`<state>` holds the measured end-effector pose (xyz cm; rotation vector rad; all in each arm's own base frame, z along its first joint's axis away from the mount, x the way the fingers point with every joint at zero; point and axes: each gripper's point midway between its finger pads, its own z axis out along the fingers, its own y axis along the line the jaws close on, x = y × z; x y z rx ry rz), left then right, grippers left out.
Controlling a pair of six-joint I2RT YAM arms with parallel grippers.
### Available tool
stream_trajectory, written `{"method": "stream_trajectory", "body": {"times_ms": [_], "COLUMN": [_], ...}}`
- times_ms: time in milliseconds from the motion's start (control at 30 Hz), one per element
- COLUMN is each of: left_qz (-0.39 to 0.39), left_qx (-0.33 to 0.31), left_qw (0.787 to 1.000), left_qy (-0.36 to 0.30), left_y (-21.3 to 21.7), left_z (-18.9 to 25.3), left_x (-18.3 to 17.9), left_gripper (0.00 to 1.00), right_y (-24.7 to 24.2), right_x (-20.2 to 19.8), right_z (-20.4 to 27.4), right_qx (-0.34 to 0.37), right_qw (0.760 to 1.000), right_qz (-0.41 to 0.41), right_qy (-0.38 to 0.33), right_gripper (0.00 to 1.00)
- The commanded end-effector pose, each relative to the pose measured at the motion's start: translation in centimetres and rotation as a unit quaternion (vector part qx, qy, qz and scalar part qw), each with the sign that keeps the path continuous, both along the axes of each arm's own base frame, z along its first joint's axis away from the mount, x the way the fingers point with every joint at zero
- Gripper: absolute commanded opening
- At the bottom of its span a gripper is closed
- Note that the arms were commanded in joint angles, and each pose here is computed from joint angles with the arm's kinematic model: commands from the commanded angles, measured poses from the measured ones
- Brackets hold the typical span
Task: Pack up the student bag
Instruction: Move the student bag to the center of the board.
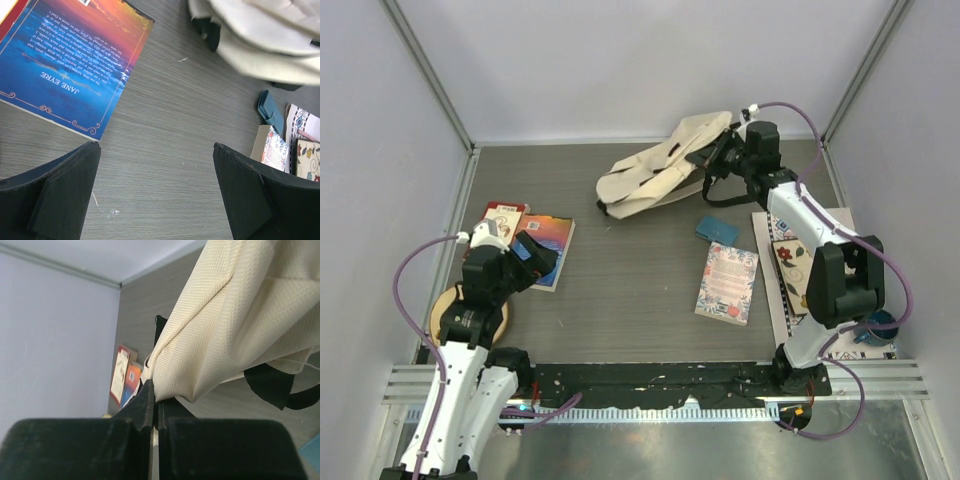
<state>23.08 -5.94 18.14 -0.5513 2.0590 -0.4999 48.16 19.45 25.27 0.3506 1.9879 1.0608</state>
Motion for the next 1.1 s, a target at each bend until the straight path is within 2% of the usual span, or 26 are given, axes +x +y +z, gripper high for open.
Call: {"method": "stream_trajectory", "body": {"times_ms": [0, 67, 267, 467, 733, 833, 900, 933, 1067], "left_qz": [0.001, -0.003, -0.037, -0.078, -0.101, -0.108, -0.146, -0.129, -0.162], "left_qx": [-0.005, -0.011, -0.042, -0.089, -0.092, -0.070, -0.051, -0.034, -0.029], "left_qw": [0.999, 0.999, 0.996, 0.990, 0.988, 0.990, 0.987, 0.990, 0.985], "left_qy": [-0.034, -0.038, -0.063, -0.077, -0.071, -0.062, -0.046, -0.053, -0.057], "left_y": [0.0, -0.2, -1.8, -4.0, -5.9, -7.7, -10.5, -10.5, -14.3], "left_z": [2.6, 2.9, 4.4, 4.8, 3.8, 2.9, 2.3, 2.7, 2.2], "left_x": [0.2, 0.2, 0.5, 1.5, 2.3, 2.7, 2.5, 3.1, 3.1], "left_gripper": [1.00, 0.99, 1.00, 1.00, 0.99, 0.99, 0.98, 0.97, 0.97], "right_y": [0.9, 1.1, 2.2, 3.2, 1.1, 0.6, 0.4, 0.1, -0.3], "right_x": [-3.3, -4.8, -10.7, -14.7, -17.3, -17.7, -18.0, -18.0, -18.4], "right_z": [5.4, 5.3, -1.5, -7.8, -14.6, -16.1, -17.0, -17.5, -18.7], "right_qx": [0.031, 0.037, 0.033, 0.019, -0.016, -0.012, -0.014, -0.018, -0.026], "right_qw": [0.995, 0.994, 0.995, 0.995, 0.996, 0.996, 0.995, 0.995, 0.994], "right_qz": [0.040, 0.052, 0.087, 0.099, 0.055, 0.038, 0.033, 0.026, 0.019], "right_qy": [-0.086, -0.089, -0.030, 0.028, 0.072, 0.082, 0.091, 0.096, 0.107], "right_gripper": [0.01, 0.01, 0.01, 0.01, 0.01, 0.01, 0.01, 0.01, 0.01]}}
